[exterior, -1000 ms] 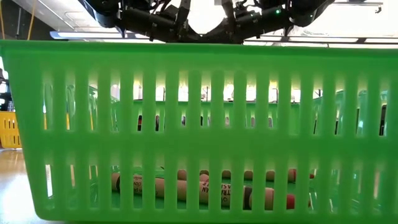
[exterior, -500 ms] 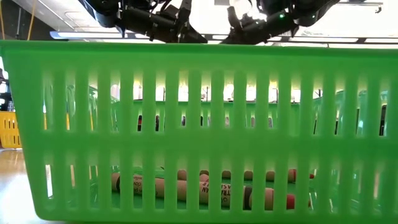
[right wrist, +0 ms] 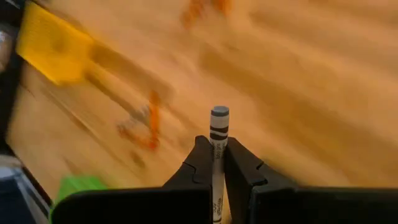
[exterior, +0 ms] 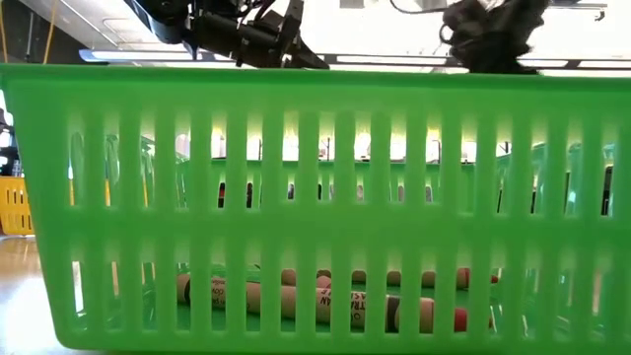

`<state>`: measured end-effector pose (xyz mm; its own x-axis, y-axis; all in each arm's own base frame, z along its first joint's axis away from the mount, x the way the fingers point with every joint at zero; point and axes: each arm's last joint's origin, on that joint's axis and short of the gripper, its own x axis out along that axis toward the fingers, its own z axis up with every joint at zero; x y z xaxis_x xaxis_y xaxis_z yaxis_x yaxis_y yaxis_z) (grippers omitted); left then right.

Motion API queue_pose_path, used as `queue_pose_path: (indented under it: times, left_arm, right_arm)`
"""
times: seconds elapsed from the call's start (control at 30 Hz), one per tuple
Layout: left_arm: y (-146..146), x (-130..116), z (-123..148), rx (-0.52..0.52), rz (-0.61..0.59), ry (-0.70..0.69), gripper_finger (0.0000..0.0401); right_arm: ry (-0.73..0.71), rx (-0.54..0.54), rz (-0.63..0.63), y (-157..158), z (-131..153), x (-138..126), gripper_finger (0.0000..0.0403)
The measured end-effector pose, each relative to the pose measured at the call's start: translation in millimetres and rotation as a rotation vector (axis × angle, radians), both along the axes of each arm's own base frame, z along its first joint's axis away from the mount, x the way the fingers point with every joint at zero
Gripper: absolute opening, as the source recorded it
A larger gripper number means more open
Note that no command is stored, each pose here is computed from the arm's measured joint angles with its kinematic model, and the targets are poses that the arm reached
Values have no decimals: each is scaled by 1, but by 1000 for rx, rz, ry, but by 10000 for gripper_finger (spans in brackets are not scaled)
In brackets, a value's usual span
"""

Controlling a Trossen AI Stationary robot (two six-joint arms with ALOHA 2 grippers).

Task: Sort crayons
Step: Put the gray crayon into the black bin, then put the pink crayon into the green bin

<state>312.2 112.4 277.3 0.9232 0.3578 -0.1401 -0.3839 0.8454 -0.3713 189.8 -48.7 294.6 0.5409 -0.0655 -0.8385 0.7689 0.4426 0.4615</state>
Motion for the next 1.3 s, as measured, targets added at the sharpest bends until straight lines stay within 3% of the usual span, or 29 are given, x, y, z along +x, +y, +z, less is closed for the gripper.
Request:
queue_pose_path:
  times: [0.2,0.53,0.97,1.13,1.3]
  left_arm:
    - [8,-3,-1,51,19,27,102]
    - [16,-7,-1,36,-1,29,102]
    - [15,-6,-2,28,-31,30,102]
    - [13,-6,-3,11,-105,40,101]
    - [12,-8,-8,-17,-123,90,101]
  right_arm:
    - [188,50,-74,32,-18,-8,1]
    - [398,101,-54,51,-65,-9,6]
    - [410,147,10,54,-67,-9,102]
    - [365,258,63,57,-65,-5,112]
    - [237,395,208,76,-61,8,105]
